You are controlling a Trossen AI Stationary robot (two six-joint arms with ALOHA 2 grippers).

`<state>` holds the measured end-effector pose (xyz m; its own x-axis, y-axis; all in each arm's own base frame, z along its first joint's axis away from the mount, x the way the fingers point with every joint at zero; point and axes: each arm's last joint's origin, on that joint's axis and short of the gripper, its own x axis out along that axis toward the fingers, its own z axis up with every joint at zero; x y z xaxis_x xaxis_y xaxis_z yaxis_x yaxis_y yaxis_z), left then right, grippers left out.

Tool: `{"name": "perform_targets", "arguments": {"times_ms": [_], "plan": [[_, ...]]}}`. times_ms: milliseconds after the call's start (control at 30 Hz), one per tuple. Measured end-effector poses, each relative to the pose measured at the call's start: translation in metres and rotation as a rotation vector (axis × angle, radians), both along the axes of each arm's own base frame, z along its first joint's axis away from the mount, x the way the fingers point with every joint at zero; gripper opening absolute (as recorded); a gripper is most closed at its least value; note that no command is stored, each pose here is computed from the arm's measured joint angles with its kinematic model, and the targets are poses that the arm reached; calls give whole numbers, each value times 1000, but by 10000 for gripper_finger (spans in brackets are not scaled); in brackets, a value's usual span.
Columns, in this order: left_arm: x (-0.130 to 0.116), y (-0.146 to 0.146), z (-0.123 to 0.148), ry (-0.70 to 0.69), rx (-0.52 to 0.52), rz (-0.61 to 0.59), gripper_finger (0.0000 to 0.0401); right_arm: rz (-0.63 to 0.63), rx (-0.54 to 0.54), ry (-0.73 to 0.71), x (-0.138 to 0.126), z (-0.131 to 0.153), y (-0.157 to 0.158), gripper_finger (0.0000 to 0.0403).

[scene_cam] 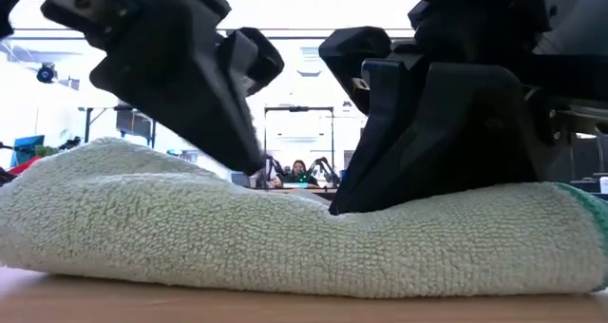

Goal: Roll microfiber towels into tight, uniform cylinder then place into a basket
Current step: Roll the green towel

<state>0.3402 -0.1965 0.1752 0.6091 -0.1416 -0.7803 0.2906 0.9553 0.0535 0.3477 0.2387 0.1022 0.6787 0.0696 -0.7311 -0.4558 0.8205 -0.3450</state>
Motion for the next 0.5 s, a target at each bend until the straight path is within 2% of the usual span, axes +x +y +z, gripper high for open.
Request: {"name": "perform_targets", "arguments": {"times_ms": [167,333,400,500], "plan": [[-18,-6,16,17,83,-69,0,3,25,-15,1,-2,-2,9],[-41,-26,38,-84,149,-86,0,-17,70,-7,4,-3,-6,9],[-51,-37,45,-130,184,-102,0,-29,114,-2,6,-3,-8,9],[-62,-55,51,-194,178,-126,0,-31,187,3,9,-4,-13,9]]}}
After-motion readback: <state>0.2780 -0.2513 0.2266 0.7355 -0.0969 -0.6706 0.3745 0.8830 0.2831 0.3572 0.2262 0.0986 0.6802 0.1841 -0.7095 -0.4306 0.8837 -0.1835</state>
